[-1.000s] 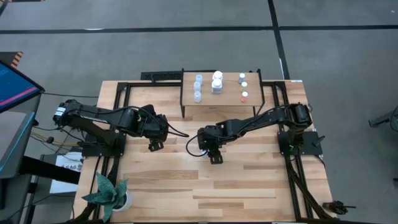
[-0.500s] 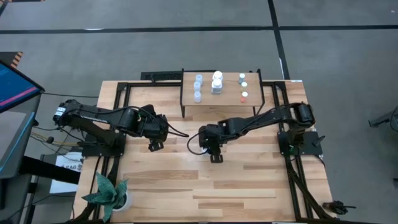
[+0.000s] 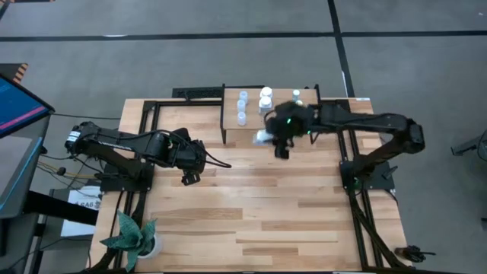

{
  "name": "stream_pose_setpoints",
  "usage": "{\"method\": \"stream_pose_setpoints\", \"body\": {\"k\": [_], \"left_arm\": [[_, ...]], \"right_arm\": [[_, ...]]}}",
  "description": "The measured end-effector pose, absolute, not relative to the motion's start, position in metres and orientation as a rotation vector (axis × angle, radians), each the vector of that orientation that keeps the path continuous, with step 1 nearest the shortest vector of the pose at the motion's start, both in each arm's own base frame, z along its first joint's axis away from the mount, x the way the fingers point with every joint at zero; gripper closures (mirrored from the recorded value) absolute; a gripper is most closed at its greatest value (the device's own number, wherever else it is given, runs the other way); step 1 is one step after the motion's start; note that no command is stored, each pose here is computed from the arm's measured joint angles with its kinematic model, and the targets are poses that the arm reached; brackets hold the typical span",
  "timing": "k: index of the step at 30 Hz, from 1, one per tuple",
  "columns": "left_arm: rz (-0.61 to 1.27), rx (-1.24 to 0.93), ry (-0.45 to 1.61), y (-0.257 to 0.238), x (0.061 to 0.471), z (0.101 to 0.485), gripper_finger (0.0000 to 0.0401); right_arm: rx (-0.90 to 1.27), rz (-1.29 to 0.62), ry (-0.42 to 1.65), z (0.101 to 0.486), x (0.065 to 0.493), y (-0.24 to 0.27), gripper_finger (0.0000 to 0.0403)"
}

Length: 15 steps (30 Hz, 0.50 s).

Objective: Pick and place medicine bottles onto shelf by color
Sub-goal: Put the white big pill bottle on the shelf

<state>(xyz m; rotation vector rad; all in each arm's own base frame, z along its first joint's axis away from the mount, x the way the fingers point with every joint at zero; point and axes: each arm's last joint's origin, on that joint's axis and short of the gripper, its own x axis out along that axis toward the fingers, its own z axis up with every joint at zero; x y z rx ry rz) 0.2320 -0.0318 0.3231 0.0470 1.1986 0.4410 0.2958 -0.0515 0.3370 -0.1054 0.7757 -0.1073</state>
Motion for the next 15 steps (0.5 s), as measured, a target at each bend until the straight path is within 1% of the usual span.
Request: {"method": "stream_pose_setpoints", "body": {"k": [5, 10, 15], "left_arm": [[0.441, 0.046, 1.196, -0.032, 0.232, 0.323, 0.0129], [0.438, 0.04, 1.181, -0.032, 0.234, 0.324, 0.0129], [0.434, 0.036, 1.184, -0.032, 0.234, 0.324, 0.0129]], "right_arm": [[-0.181, -0.159, 0.832, 0.337, 0.283, -0.079, 0.023], [-0.217, -0.189, 0.891, 0.324, 0.287, -0.105, 0.0231], [-0.202, -0.23, 0.912, 0.332, 0.287, -0.123, 0.0225]]}}
